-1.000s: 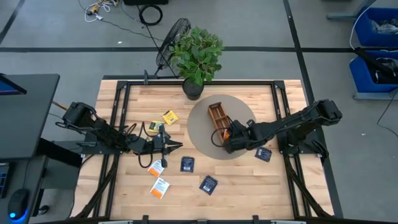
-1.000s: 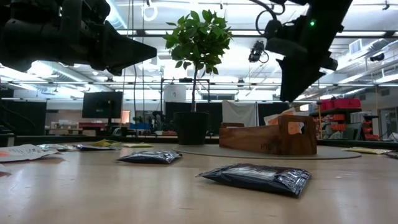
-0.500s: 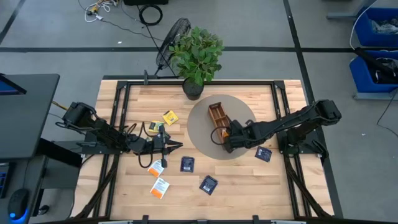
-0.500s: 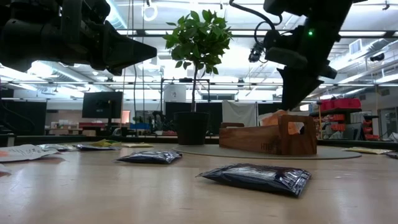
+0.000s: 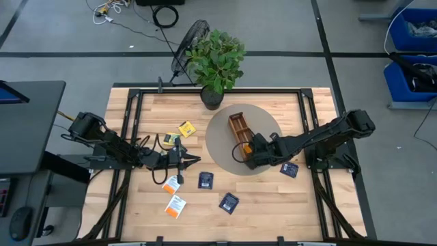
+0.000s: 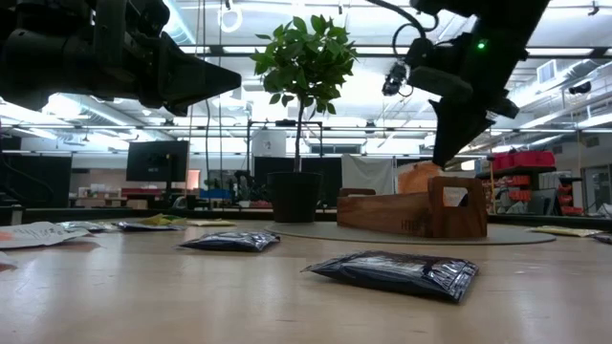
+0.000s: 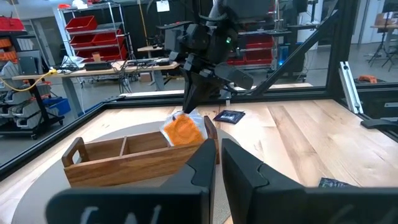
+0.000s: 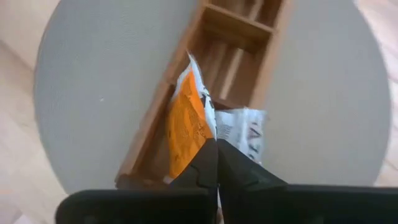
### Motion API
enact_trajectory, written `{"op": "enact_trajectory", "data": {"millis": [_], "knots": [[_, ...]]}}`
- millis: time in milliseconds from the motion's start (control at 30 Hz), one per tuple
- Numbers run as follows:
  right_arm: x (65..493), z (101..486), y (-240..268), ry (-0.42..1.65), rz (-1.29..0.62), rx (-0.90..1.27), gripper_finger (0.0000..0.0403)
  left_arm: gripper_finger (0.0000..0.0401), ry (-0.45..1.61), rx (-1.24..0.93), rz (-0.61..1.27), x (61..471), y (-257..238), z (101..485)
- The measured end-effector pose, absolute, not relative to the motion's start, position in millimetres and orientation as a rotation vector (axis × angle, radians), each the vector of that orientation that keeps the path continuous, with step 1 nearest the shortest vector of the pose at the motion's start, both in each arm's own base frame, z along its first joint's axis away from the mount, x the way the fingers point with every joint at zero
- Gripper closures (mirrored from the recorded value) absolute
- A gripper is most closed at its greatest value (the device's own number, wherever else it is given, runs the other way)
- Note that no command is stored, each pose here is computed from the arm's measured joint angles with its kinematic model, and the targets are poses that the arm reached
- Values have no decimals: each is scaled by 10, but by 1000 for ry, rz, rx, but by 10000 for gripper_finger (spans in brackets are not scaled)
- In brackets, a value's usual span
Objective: Pick & Place Tea
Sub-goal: Put the white tea bag into the bottom section of the wooden organizer
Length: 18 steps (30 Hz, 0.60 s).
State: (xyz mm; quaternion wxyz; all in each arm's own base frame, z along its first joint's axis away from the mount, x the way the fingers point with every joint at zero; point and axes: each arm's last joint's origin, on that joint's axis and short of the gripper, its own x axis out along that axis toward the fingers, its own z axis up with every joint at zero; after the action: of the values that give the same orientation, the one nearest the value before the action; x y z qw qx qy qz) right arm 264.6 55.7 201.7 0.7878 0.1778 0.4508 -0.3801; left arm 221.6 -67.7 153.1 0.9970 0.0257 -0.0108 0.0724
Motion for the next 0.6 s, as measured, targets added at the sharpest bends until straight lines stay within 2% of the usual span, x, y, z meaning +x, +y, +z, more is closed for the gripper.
{"op": "enact_trajectory", "data": {"millis": [333,600], "knots": [[2452,1998,965,790,-933,424,402,369,-22,50,145,2216,-677,1531],[2495,1758,1009,832,-1020,428,403,369,-24,26,144,2216,-678,1532]]}}
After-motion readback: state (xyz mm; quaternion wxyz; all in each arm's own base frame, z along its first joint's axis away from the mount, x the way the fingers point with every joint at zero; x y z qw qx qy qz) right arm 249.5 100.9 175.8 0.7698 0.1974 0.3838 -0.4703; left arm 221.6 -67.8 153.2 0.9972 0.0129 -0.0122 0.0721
